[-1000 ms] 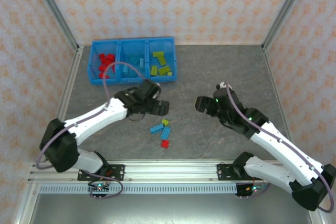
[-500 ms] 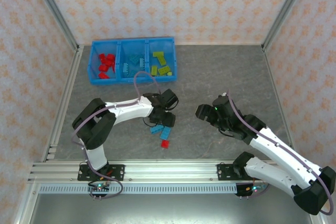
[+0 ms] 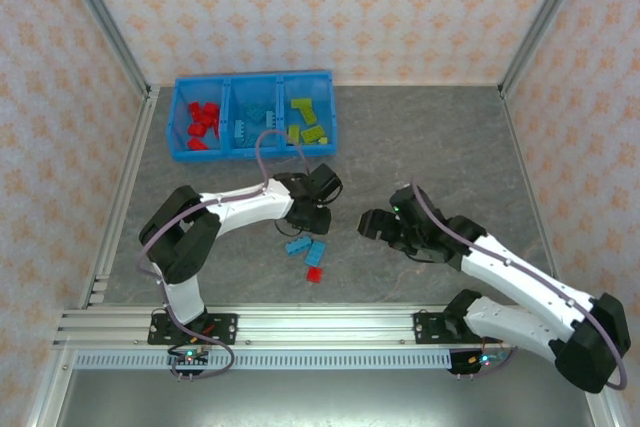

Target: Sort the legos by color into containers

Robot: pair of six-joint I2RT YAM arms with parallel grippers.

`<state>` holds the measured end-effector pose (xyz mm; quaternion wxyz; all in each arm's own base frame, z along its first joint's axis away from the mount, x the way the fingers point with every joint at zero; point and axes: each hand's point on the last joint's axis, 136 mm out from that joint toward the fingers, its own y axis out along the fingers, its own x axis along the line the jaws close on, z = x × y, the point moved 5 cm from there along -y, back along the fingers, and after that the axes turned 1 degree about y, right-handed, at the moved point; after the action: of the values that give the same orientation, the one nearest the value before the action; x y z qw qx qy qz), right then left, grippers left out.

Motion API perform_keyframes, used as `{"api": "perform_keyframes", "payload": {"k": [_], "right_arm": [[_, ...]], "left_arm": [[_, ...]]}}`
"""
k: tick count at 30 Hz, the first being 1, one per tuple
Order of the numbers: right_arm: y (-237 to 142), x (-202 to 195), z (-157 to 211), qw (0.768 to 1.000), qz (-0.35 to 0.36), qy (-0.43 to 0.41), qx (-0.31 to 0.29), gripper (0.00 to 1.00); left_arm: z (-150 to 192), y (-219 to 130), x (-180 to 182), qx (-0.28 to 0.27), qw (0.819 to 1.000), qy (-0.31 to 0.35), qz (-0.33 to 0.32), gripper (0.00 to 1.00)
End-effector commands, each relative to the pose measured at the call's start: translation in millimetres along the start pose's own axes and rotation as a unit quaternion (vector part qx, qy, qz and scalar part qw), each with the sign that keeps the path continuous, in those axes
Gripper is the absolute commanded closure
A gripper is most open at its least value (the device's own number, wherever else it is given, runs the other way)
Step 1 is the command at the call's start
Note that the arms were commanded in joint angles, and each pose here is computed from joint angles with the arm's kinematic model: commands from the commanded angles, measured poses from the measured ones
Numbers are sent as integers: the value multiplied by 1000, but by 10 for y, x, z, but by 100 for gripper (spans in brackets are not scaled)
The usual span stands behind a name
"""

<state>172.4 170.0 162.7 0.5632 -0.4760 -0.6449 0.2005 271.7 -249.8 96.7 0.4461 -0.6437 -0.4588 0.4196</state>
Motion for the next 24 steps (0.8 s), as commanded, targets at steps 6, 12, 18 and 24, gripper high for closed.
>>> {"api": "perform_keyframes", "payload": {"k": [6, 12, 18, 24], "right_arm": [[22, 275, -88, 999, -15, -34, -10, 15], [-41, 173, -134, 999, 22, -24, -33, 15], [-184, 86, -134, 998, 22, -6, -61, 15], [-274, 30, -163, 996, 43, -14, -78, 15]], "left_arm": [[-1132, -728, 480, -166, 983, -35, -78, 68], [-2098, -771, 746, -250, 953, -47, -164, 67], [-2667, -611, 760, -268, 946, -42, -176, 55], [-2735, -827, 714, -280, 946, -44, -156, 33]]}}
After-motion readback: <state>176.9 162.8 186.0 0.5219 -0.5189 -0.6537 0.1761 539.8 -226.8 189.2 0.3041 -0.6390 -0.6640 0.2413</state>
